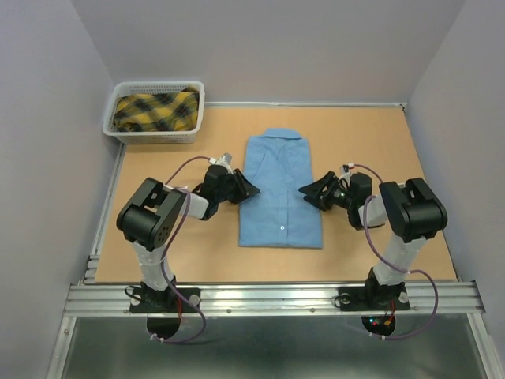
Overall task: Fold and stack the long sleeve shirts
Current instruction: Fold the shirt
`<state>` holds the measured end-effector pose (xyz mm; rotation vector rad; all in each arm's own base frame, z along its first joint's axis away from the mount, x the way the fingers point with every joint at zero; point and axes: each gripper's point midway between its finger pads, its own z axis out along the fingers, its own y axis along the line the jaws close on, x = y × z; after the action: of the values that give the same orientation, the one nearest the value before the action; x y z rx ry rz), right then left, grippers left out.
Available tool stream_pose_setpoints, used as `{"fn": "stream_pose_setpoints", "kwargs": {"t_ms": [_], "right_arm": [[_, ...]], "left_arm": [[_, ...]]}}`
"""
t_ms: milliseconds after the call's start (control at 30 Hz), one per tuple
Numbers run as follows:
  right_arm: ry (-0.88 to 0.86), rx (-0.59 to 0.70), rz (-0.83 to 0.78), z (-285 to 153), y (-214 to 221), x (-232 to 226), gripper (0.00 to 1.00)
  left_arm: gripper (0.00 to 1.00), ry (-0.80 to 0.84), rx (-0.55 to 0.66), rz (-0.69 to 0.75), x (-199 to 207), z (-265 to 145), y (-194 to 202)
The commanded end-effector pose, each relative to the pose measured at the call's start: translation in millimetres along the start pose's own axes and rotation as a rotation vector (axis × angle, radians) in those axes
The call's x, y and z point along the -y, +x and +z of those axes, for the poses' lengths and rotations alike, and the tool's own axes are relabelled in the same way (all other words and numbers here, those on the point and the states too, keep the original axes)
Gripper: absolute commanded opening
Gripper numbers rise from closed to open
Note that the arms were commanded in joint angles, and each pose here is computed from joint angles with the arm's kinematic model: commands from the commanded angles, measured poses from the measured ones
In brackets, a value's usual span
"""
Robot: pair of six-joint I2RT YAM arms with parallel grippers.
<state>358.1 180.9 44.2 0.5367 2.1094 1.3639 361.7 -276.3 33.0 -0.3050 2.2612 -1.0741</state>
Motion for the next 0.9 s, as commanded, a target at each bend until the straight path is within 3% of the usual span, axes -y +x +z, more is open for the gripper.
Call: {"fn": "stream_pose_setpoints", "kwargs": {"t_ms": [0, 200, 367, 467, 600, 700, 833, 867], "right_arm": [[0.075, -0.021, 0.025, -22.6, 32.1, 18.0, 0.63], [0.049, -0.011, -0.033, -53.0, 45.6, -8.5, 0.63], [0.25, 0.039, -0.217, -78.2, 17.8, -21.8, 0.64], [0.338, 0.017, -0.244, -98.5, 21.7, -24.2, 0.65], [0.464, -0.071, -0.184, -120.6, 48.8, 1.2, 0.65], [0.516, -0.081, -0.163, -137.3, 60.5, 7.4, 0.6], [0.534, -0.138, -0.127, -147.6, 80.4, 9.7, 0.59], [0.537, -0.152, -0.113, -149.2, 86.2, 9.4, 0.58]], "left_arm": [[0.42, -0.092, -0.08, 0.0, -31.1, -36.0, 43.9], [0.51, -0.055, -0.016, 0.06, -7.3, -76.4, 38.9], [0.7, -0.188, 0.088, 0.106, 5.7, -124.7, 14.6], [0.73, -0.245, 0.042, 0.032, -2.9, -147.8, 31.0], [0.73, -0.256, -0.079, -0.029, -13.1, -162.3, 75.5], [0.72, -0.253, -0.154, -0.073, -17.9, -164.4, 105.0], [0.64, -0.249, -0.217, -0.099, -22.2, -159.3, 123.7], [0.58, -0.262, -0.221, -0.104, -28.2, -156.9, 126.8]]}}
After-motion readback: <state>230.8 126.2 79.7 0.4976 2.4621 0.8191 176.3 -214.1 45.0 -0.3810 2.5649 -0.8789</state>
